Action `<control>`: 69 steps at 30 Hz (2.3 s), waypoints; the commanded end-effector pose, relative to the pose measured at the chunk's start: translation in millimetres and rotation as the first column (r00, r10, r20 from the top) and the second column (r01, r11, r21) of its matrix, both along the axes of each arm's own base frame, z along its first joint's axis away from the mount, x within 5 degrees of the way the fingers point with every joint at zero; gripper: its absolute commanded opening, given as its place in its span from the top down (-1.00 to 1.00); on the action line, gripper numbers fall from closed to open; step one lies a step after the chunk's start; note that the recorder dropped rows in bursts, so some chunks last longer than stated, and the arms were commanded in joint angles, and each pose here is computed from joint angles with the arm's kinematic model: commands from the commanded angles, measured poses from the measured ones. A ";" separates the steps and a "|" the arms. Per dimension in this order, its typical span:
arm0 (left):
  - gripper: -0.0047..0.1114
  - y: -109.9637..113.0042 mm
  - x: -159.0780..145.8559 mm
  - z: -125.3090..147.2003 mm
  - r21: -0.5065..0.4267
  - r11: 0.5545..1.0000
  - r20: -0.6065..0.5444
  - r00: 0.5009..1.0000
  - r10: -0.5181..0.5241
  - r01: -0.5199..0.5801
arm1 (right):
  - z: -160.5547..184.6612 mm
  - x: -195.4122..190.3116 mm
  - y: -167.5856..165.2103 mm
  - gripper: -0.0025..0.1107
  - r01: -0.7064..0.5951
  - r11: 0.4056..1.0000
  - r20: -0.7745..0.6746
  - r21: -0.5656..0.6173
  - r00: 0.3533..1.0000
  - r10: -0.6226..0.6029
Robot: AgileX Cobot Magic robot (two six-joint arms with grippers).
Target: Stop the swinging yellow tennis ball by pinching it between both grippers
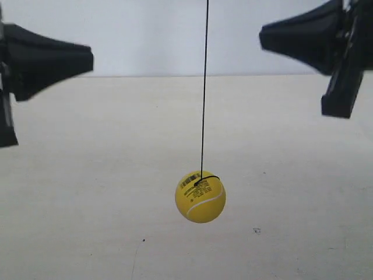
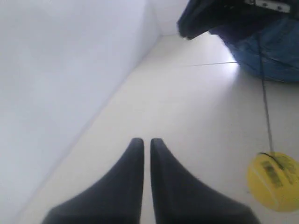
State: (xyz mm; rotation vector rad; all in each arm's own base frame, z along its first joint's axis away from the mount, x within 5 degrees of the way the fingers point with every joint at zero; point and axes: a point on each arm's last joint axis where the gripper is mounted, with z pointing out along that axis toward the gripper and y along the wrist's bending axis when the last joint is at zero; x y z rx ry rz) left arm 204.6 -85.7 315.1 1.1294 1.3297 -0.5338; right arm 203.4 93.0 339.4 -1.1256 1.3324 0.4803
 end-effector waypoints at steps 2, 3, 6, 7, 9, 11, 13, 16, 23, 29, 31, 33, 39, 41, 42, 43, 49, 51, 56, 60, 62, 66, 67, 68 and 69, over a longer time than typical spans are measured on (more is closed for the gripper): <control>0.84 20.7 -48.9 62.2 -0.159 0.942 0.175 0.931 0.322 -0.296 | 57.6 -42.9 -24.6 0.96 0.283 0.938 0.164 0.197 0.934 -0.317; 0.84 25.2 -61.6 71.9 -0.201 0.920 0.202 0.905 0.375 -0.336 | 66.0 -52.5 -30.5 0.96 0.333 0.912 0.184 0.238 0.907 -0.379; 0.84 36.9 -103.2 94.3 -0.315 0.857 0.286 0.820 0.496 -0.409 | 82.7 -80.7 -45.3 0.96 0.433 0.841 0.222 0.325 0.829 -0.513; 0.84 40.4 -119.1 100.0 -0.353 0.837 0.314 0.790 0.527 -0.419 | 85.9 -89.1 -48.1 0.96 0.443 0.827 0.233 0.346 0.813 -0.533; 0.84 46.6 -147.3 107.4 -0.421 0.799 0.351 0.736 0.579 -0.429 | 93.6 -111.1 -52.7 0.96 0.439 0.807 0.264 0.396 0.787 -0.558; 0.84 53.8 -176.8 111.7 -0.498 0.751 0.369 0.677 0.636 -0.434 | 97.7 -131.9 -55.8 0.96 0.430 0.798 0.291 0.423 0.769 -0.569; 0.84 60.0 -203.6 110.1 -0.554 0.711 0.391 0.619 0.681 -0.433 | 94.8 -148.6 -58.3 0.96 0.439 0.798 0.320 0.413 0.751 -0.578; 0.84 66.4 -233.6 99.1 -0.608 0.670 0.412 0.551 0.725 -0.426 | 85.2 -173.0 -63.9 0.96 0.457 0.776 0.329 0.434 0.721 -0.609; 0.84 62.0 -233.6 70.0 -0.576 0.694 0.345 0.642 0.685 -0.431 | 35.3 -222.7 -75.1 0.96 0.425 0.714 0.351 0.556 0.659 -0.665; 0.84 50.1 -218.8 44.3 -0.484 0.777 0.305 0.755 0.580 -0.401 | 10.3 -206.1 -70.0 0.96 0.434 0.739 0.272 0.516 0.735 -0.622; 0.84 57.9 -205.3 31.0 -0.500 0.717 0.246 0.714 0.656 -0.486 | 1.8 -200.7 -69.3 0.96 0.442 0.731 0.216 0.520 0.760 -0.613; 0.84 63.8 -197.3 22.2 -0.510 0.668 0.206 0.677 0.707 -0.542 | -1.2 -198.6 -69.8 0.96 0.453 0.726 0.207 0.518 0.757 -0.620; 0.84 66.3 -191.7 14.2 -0.509 0.644 0.172 0.665 0.726 -0.571 | -2.5 -199.9 -65.4 0.96 0.416 0.746 0.178 0.519 0.802 -0.571; 0.84 66.3 -191.7 14.2 -0.509 0.644 0.172 0.665 0.726 -0.571 | -3.3 -200.7 -62.9 0.96 0.398 0.761 0.175 0.512 0.819 -0.546; 0.84 66.3 -191.7 14.2 -0.509 0.644 0.172 0.665 0.726 -0.571 | -3.3 -200.7 -62.9 0.96 0.398 0.761 0.175 0.512 0.819 -0.546; 0.84 66.3 -191.7 14.2 -0.509 0.644 0.172 0.665 0.726 -0.571 | -3.3 -200.7 -62.9 0.96 0.398 0.761 0.175 0.512 0.819 -0.546; 0.84 66.3 -191.7 14.2 -0.509 0.644 0.172 0.665 0.726 -0.571 | -3.2 -200.6 -63.1 0.96 0.399 0.761 0.175 0.512 0.819 -0.547; 0.84 66.3 -191.7 14.2 -0.509 0.644 0.172 0.665 0.726 -0.571 | -3.2 -200.6 -63.1 0.96 0.399 0.761 0.175 0.512 0.819 -0.547; 0.84 66.3 -191.7 14.2 -0.509 0.644 0.172 0.665 0.726 -0.571 | -3.1 -200.5 -63.5 0.96 0.400 0.752 0.159 0.523 0.821 -0.548; 0.84 66.3 -191.7 14.2 -0.509 0.644 0.172 0.665 0.726 -0.571 | -3.1 -197.2 -69.7 0.96 0.423 0.667 0.061 0.613 0.816 -0.574; 0.84 66.3 -191.7 14.2 -0.509 0.644 0.172 0.665 0.726 -0.571 | -0.3 -193.9 -74.9 0.96 0.420 0.584 -0.001 0.695 0.813 -0.583; 0.84 66.3 -191.7 14.2 -0.509 0.644 0.172 0.665 0.726 -0.571 | -5.8 -175.3 -88.4 0.96 0.554 0.487 -0.045 0.675 0.690 -0.723; 0.84 66.3 -191.7 14.2 -0.509 0.644 0.172 0.665 0.726 -0.571 | -8.6 -173.9 -89.4 0.96 0.586 0.488 -0.052 0.647 0.672 -0.738; 0.84 66.3 -191.7 14.2 -0.509 0.644 0.172 0.665 0.726 -0.571 | -16.7 -170.8 -88.3 0.96 0.651 0.533 -0.026 0.540 0.646 -0.763; 0.84 66.3 -191.7 14.2 -0.509 0.644 0.172 0.665 0.726 -0.571 | -20.6 -169.9 -86.0 0.96 0.667 0.574 0.009 0.475 0.649 -0.761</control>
